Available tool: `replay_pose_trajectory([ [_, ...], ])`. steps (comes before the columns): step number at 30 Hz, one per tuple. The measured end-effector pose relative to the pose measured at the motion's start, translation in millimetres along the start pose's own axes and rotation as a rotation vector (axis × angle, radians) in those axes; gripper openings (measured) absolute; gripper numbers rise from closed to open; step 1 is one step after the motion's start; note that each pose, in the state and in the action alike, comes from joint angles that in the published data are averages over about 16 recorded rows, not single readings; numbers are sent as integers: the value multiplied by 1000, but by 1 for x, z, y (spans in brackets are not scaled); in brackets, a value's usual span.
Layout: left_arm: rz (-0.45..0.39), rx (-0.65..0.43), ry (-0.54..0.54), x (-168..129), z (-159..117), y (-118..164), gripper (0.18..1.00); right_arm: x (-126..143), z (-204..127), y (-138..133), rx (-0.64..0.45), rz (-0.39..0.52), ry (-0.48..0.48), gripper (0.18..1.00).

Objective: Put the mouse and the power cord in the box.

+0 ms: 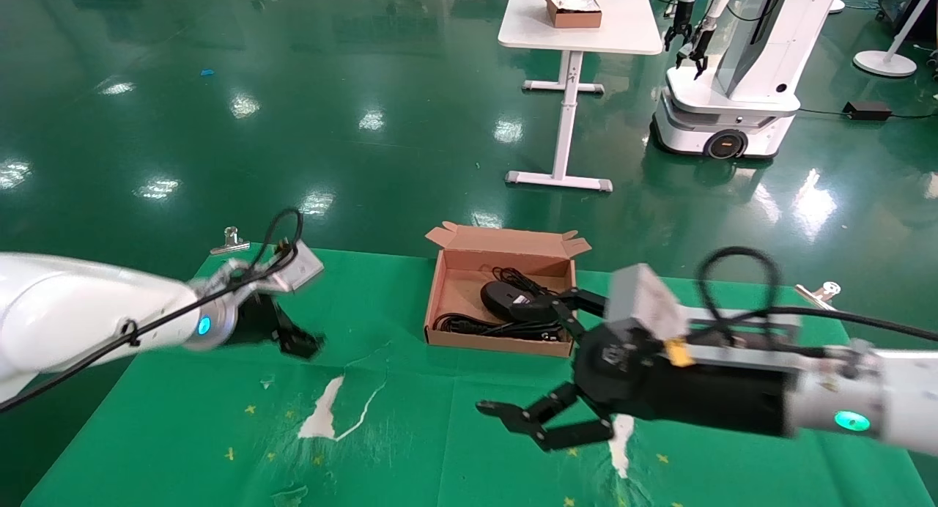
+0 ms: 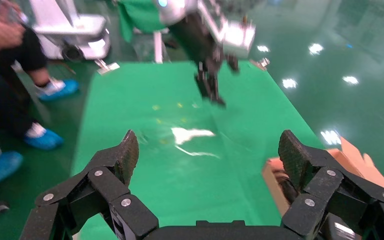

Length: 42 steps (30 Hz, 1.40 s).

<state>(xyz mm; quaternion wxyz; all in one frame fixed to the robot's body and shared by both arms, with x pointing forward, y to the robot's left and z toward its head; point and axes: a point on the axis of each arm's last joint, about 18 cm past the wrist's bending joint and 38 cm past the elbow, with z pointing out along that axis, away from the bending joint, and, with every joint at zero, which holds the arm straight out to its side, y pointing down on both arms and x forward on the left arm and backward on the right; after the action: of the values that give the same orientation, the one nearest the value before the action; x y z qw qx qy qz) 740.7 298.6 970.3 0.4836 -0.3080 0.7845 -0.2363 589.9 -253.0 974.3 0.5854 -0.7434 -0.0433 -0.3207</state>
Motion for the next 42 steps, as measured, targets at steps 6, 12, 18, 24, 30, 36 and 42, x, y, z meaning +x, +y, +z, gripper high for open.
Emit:
replay_pose_trajectory([
  [6,-69,36,162,26,-5,18,1000,-20,-33,-15,80,34,-42,1001],
  [12,-119,102,315,48,-19,30,1000,-42,-64,-32,146,48,-92,1001],
  [18,-150,197,453,65,-40,36,1000,-58,-86,-44,184,49,-132,1001],
  [24,-159,318,571,76,-68,39,1000,-66,-95,-50,198,47,-151,1001],
  [30,-145,462,666,81,-102,41,1000,-66,-95,-50,199,47,-152,1001],
  [36,-106,622,736,81,-143,43,1000,-66,-95,-50,199,47,-152,1001],
  [42,-41,794,782,80,-187,46,1000,-66,-95,-50,199,47,-152,1001],
])
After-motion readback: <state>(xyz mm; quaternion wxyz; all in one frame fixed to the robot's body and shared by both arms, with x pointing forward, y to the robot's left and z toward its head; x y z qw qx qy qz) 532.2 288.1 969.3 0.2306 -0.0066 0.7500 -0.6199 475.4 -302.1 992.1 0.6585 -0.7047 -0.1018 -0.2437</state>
